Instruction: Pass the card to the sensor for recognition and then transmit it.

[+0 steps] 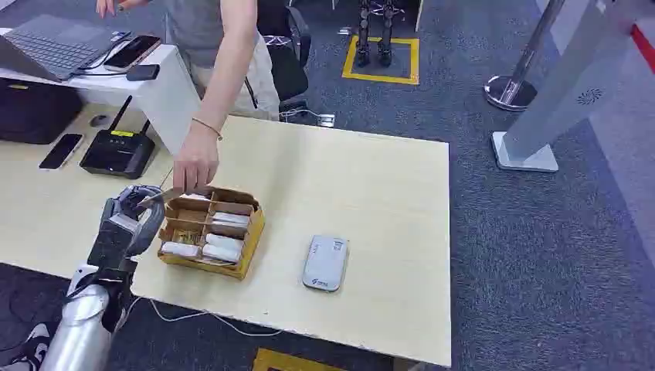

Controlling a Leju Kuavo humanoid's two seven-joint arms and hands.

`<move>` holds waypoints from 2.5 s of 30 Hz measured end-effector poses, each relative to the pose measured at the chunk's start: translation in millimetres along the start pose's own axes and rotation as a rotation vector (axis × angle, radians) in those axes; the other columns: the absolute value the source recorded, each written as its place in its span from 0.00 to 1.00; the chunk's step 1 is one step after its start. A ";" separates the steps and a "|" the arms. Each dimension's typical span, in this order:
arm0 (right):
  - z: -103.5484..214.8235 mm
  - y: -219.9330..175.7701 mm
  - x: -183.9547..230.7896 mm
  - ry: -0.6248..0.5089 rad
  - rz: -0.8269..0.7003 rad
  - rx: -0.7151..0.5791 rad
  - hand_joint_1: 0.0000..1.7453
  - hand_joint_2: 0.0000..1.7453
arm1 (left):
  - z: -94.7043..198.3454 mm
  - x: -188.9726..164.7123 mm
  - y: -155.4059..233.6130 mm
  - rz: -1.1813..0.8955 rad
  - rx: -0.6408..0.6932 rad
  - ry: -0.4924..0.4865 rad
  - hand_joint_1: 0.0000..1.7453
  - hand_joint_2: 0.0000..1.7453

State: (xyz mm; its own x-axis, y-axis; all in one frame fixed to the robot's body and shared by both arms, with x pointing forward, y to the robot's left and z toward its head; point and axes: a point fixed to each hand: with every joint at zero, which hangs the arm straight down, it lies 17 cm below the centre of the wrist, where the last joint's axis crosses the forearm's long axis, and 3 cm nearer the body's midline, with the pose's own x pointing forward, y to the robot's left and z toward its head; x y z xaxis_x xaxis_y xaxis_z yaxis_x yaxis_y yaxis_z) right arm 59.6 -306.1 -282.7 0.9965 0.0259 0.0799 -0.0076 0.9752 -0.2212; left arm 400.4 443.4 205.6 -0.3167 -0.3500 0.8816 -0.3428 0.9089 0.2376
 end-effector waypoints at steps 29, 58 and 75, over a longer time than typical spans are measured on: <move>0.3 0.4 7.7 -0.027 0.030 0.002 0.00 0.00 | -24.4 31.7 -50.4 -0.159 -0.063 -0.121 1.00 1.00; 0.4 -1.9 17.9 -0.065 0.124 -0.013 0.00 0.00 | -27.6 77.5 -224.2 -0.548 -0.313 -0.360 1.00 1.00; 0.9 -2.3 26.9 -0.074 0.158 -0.015 0.00 0.00 | 23.6 62.4 -310.1 -0.931 -0.446 -0.521 1.00 1.00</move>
State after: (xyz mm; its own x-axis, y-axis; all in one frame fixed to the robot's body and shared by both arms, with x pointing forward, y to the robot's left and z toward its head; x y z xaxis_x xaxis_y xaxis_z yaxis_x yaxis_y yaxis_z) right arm 86.4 -307.4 -279.2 0.9741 0.1953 0.1141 -0.1619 0.9542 -0.2516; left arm 466.1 134.4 177.3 -0.4672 -0.8833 0.0387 -0.3257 0.2126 0.9213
